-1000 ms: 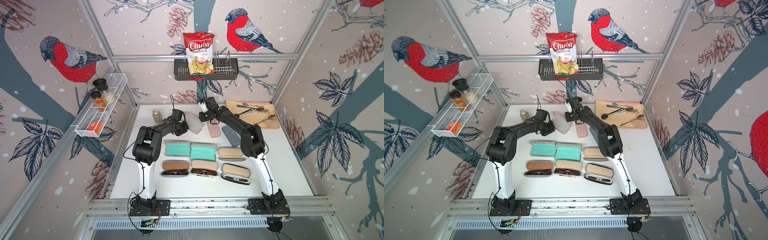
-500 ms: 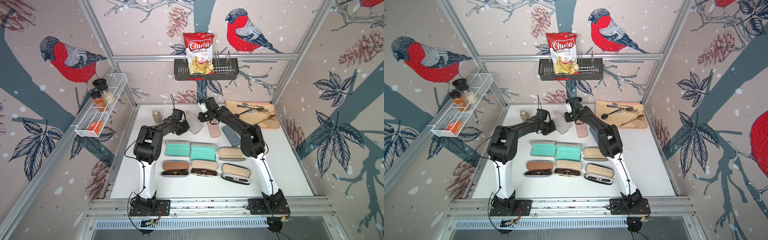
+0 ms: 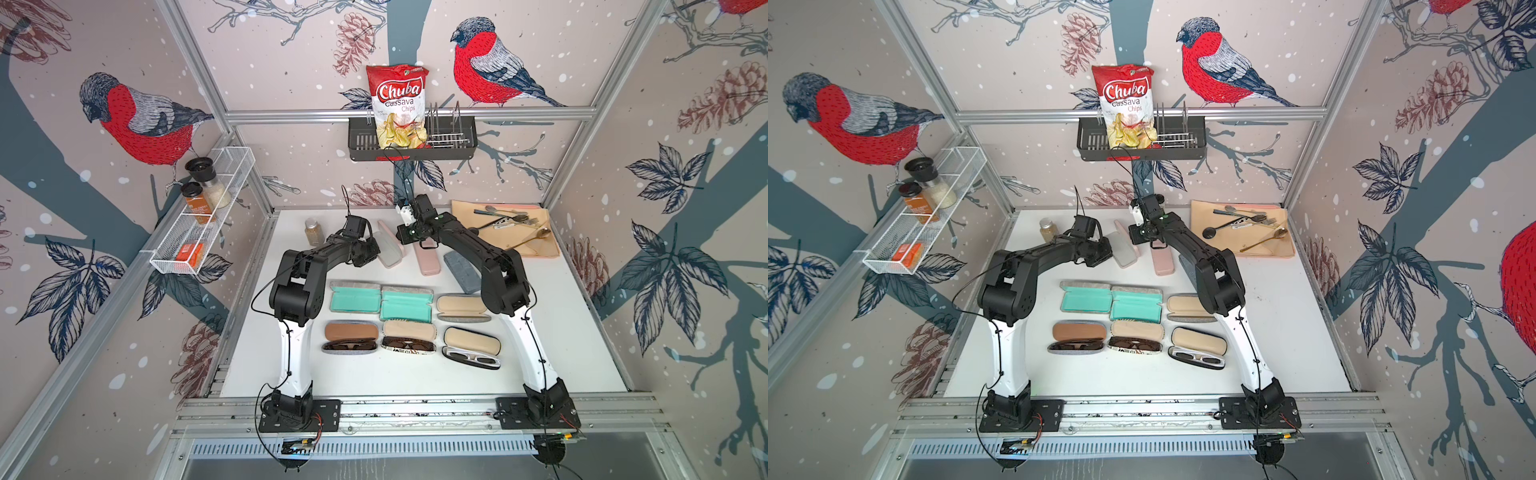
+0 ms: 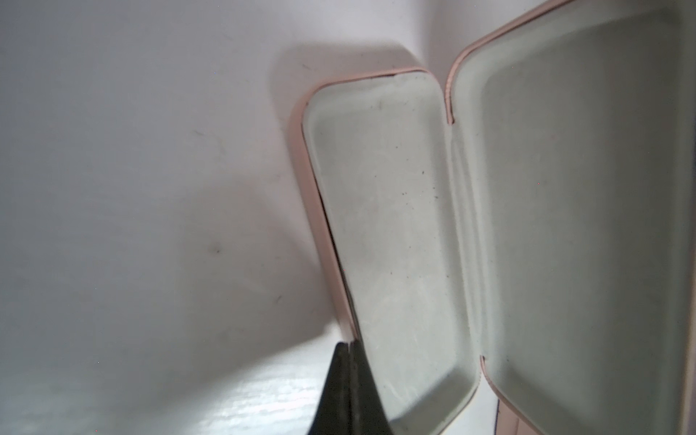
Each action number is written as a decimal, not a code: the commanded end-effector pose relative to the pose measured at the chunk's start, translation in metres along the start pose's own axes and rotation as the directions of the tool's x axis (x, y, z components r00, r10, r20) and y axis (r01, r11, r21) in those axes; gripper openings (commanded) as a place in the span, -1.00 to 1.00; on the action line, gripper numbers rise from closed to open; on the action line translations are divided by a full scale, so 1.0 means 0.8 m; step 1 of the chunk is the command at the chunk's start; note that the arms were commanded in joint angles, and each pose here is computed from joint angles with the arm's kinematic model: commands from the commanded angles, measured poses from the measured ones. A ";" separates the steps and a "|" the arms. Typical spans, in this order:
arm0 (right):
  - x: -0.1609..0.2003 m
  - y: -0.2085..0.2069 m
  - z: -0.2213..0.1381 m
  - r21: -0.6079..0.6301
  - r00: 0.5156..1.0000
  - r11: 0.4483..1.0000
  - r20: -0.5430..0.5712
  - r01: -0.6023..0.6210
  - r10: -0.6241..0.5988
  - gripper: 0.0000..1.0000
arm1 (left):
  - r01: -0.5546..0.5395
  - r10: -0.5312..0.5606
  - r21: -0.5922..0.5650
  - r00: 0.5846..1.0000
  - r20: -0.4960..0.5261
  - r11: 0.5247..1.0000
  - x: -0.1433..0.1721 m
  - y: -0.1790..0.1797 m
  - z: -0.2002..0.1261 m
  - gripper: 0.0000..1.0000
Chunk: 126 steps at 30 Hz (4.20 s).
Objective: Close the glasses case
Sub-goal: Close the glasses case at the center of the board, then pick up the glasses case at the center of the board.
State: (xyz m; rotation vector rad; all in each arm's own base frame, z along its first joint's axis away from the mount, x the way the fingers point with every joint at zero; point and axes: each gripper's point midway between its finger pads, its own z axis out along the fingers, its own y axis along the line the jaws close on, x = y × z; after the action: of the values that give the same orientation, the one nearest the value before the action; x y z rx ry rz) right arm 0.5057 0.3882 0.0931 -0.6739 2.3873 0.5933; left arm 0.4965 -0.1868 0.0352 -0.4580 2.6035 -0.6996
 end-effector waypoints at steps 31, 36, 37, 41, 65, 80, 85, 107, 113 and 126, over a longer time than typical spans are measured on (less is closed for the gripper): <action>0.028 0.043 0.023 -0.167 0.999 0.986 -0.051 -0.011 0.003 -0.52 | -0.003 0.003 0.045 1.000 -0.001 0.999 -0.002 -0.010 0.002 -1.00; 0.034 0.043 0.026 -0.169 0.998 0.986 -0.064 -0.013 0.002 -0.51 | -0.003 0.004 0.046 1.000 -0.003 0.999 -0.001 -0.011 0.003 -1.00; 0.035 0.043 0.027 -0.169 0.998 0.985 -0.065 -0.013 0.002 -0.51 | -0.003 0.003 0.047 1.000 -0.003 0.999 -0.001 -0.011 0.003 -1.00; 0.041 0.042 0.030 -0.168 0.997 0.986 -0.076 -0.017 0.005 -0.50 | -0.001 0.001 0.049 1.000 -0.004 0.999 0.000 -0.011 0.004 -1.00; 0.028 0.045 -0.014 -0.110 0.998 0.994 -0.057 -0.004 -0.003 -0.46 | -0.029 0.021 0.120 0.997 0.069 0.992 -0.020 -0.045 -0.040 -1.00; 0.047 0.094 -0.063 -0.115 0.989 0.986 -0.074 0.117 -0.126 -0.06 | -0.058 0.038 0.113 0.985 0.169 0.992 -0.012 -0.047 -0.118 0.37; 0.067 0.129 -0.070 -0.108 0.967 0.968 -0.094 0.228 -0.238 0.10 | -0.047 0.025 0.095 0.977 0.213 0.994 -0.001 -0.035 -0.149 0.91; 0.109 0.212 -0.061 -0.187 0.896 0.899 -0.135 0.397 -0.424 0.34 | 0.202 -0.117 -0.085 0.810 0.575 0.976 0.048 0.095 -0.347 0.91; 0.122 0.228 -0.056 -0.201 0.877 0.883 -0.151 0.424 -0.456 0.35 | 0.214 -0.125 -0.090 0.811 0.571 0.973 0.062 0.107 -0.351 0.91; 0.141 0.238 -0.040 -0.223 0.856 0.870 -0.188 0.440 -0.482 0.35 | 0.221 -0.135 -0.091 0.819 0.558 0.971 0.072 0.115 -0.345 0.91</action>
State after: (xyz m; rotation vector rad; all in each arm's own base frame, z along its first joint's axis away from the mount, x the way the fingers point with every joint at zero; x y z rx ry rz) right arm 0.3029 0.4811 0.0950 -1.4070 2.2657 0.5365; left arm 0.3031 -0.0261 0.1925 -0.8089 2.0763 -0.3573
